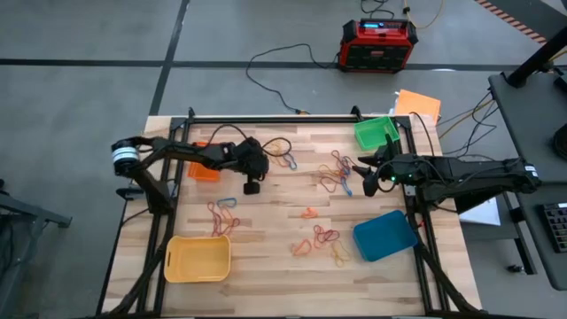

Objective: Sort rubber bands into baskets
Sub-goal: Put the orange rubber band into the yellow bin

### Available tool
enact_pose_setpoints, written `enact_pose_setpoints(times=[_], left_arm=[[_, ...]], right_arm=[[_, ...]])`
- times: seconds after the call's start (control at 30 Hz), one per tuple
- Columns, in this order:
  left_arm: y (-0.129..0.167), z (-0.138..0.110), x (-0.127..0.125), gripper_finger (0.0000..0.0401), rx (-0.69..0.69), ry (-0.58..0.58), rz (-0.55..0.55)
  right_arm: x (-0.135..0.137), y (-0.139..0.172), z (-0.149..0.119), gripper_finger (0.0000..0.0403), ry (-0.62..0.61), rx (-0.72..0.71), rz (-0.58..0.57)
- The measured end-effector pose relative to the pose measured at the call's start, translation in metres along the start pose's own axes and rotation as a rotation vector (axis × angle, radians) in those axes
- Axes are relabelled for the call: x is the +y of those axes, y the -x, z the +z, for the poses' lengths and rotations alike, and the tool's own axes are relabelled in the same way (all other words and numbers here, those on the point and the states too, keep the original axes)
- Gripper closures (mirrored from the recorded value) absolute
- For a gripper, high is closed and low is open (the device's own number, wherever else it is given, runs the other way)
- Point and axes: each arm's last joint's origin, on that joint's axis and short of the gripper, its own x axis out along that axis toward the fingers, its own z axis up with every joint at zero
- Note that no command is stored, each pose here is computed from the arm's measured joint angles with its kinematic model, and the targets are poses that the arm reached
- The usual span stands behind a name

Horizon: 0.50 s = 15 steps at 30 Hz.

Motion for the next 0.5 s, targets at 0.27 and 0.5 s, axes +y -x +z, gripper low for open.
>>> enact_pose_setpoints(times=[0.27,0.5], left_arm=[[0.051,0.017,-0.015,0.0401,-0.163,0.006,-0.01],[0.099,0.032,-0.062,0.0401,-0.264,0.029,-0.137]], right_arm=[[0.0,0.0,0.0,0.0227,0.021,-0.003,-0.006],[0.0,0.0,0.0,0.0227,0.031,-0.003,-0.006]])
